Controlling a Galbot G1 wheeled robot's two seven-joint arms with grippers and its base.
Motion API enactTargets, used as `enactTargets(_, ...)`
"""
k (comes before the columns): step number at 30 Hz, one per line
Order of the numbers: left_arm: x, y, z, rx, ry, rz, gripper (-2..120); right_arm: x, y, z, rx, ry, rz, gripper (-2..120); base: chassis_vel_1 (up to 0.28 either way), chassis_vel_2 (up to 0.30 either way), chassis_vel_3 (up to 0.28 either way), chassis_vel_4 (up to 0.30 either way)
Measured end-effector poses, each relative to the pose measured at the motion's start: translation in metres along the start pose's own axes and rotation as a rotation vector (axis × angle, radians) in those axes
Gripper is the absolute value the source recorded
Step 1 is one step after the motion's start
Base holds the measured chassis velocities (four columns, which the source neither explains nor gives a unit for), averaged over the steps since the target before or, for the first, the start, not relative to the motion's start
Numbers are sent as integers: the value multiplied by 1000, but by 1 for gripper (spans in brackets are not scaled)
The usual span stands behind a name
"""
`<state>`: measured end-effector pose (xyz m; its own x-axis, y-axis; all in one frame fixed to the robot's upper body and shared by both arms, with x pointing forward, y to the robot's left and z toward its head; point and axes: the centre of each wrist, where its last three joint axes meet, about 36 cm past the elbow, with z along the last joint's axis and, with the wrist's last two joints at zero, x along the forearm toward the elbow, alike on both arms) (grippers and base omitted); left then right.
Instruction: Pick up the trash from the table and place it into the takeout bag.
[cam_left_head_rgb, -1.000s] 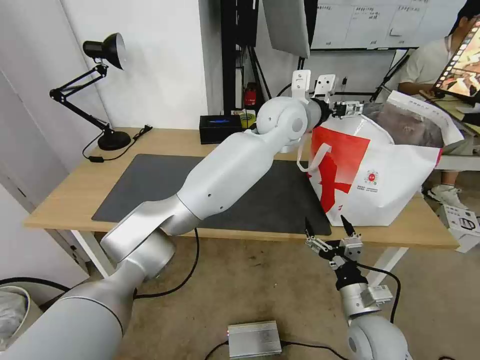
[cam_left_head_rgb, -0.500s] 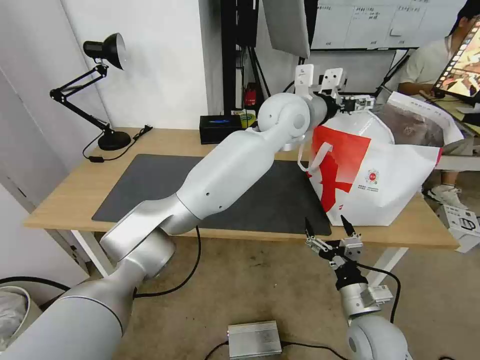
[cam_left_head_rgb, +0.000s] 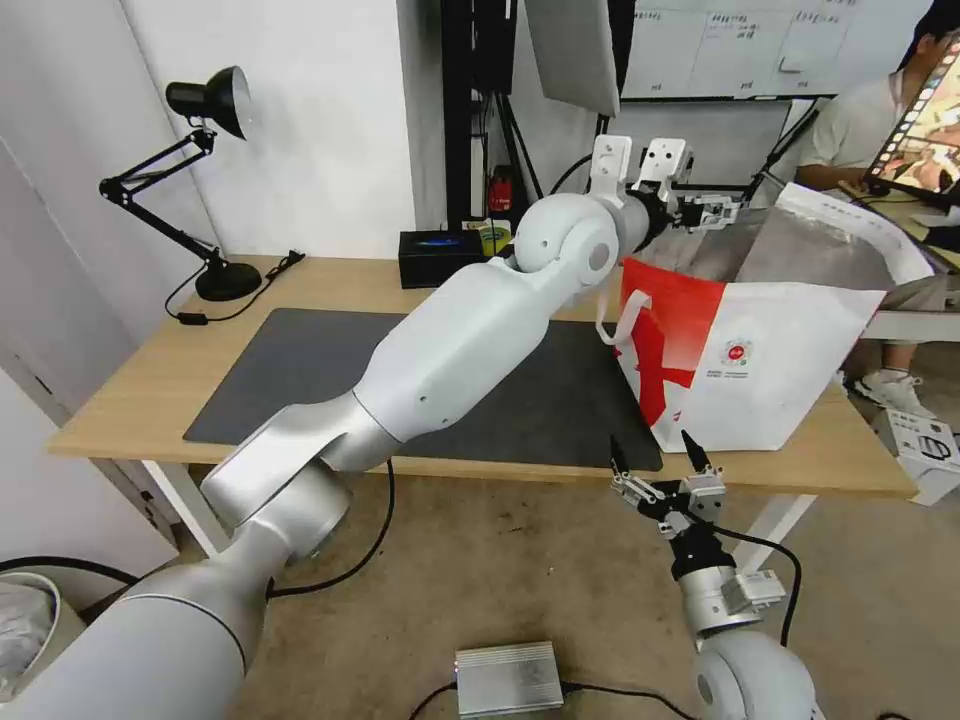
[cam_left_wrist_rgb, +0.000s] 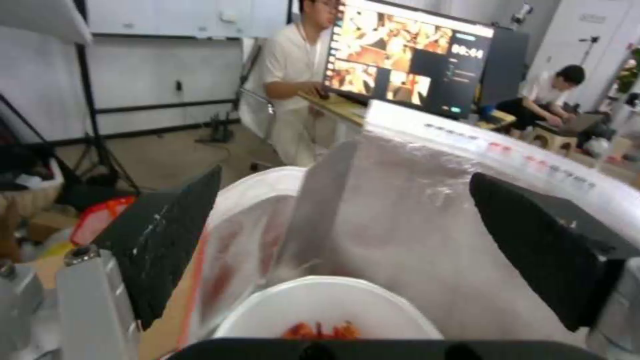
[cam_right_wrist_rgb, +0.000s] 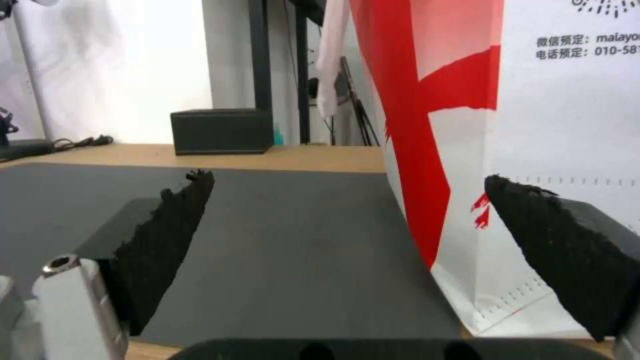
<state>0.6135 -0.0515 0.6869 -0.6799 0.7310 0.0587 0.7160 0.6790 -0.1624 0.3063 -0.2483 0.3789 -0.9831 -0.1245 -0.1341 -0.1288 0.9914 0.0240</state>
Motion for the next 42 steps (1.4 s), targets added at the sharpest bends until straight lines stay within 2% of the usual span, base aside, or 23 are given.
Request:
enactTargets(1, 0, 0, 0, 0, 0, 0, 100, 0, 0, 0, 0, 0, 0, 100, 0, 0, 0, 0)
enactTargets(4, 10, 21, 20, -37, -43, -28, 100, 0, 0, 0, 0, 0, 0, 100, 0, 0, 0, 0)
enactTargets(5, 10, 21, 20, -37, -43, -28, 100, 0, 0, 0, 0, 0, 0, 100, 0, 0, 0, 0)
enactTargets(8, 26, 52, 44, -61, -92, -57, 100, 0, 0, 0, 0, 0, 0, 100, 0, 0, 0, 0)
enactTargets(9, 26, 52, 44, -61, -92, -57, 100, 0, 0, 0, 0, 0, 0, 100, 0, 0, 0, 0)
enactTargets(12, 50, 86, 68, -123, -116, -105, 100, 0, 0, 0, 0, 0, 0, 100, 0, 0, 0, 0)
enactTargets(13, 50, 86, 68, -123, -116, -105, 100, 0, 0, 0, 0, 0, 0, 100, 0, 0, 0, 0)
enactTargets(15, 65, 99, 76, -142, -122, -128, 100, 0, 0, 0, 0, 0, 0, 100, 0, 0, 0, 0)
enactTargets(24, 100, 116, 85, -184, -123, -189, 100, 0, 0, 0, 0, 0, 0, 100, 0, 0, 0, 0)
enactTargets(35, 139, 127, 102, -163, -96, -248, 100, 0, 0, 0, 0, 0, 0, 100, 0, 0, 0, 0)
enactTargets(42, 172, 133, 120, -135, -77, -291, 100, 0, 0, 0, 0, 0, 0, 100, 0, 0, 0, 0)
